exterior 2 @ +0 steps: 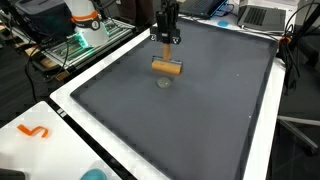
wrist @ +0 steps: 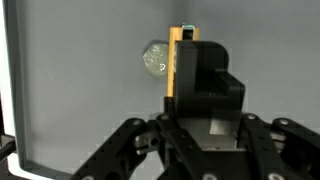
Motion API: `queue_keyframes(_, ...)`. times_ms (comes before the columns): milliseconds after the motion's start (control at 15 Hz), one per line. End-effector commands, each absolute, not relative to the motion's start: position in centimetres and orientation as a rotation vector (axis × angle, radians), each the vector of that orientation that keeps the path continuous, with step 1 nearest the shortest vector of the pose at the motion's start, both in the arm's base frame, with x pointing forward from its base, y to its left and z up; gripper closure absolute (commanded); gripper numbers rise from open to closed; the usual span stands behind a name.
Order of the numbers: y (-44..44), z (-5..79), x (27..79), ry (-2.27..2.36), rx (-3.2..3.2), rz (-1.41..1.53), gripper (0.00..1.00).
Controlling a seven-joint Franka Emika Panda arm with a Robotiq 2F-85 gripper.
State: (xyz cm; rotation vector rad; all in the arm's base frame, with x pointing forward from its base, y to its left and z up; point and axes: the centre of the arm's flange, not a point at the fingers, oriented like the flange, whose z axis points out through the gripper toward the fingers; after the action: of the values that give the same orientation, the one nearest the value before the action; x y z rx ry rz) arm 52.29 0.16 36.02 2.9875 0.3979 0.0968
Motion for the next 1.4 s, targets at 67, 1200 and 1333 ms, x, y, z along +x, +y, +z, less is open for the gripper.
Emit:
queue_keyframes(67,-0.9,34.8,51.9,0.429,2.94,0.144,0.76)
queue_keyframes(1200,-1.2,32.2,53.3,0.457,2.914,0.067,0.76)
queue_keyframes(1333,-1.3,32.1,53.5,0.463,2.911,0.06,0.76)
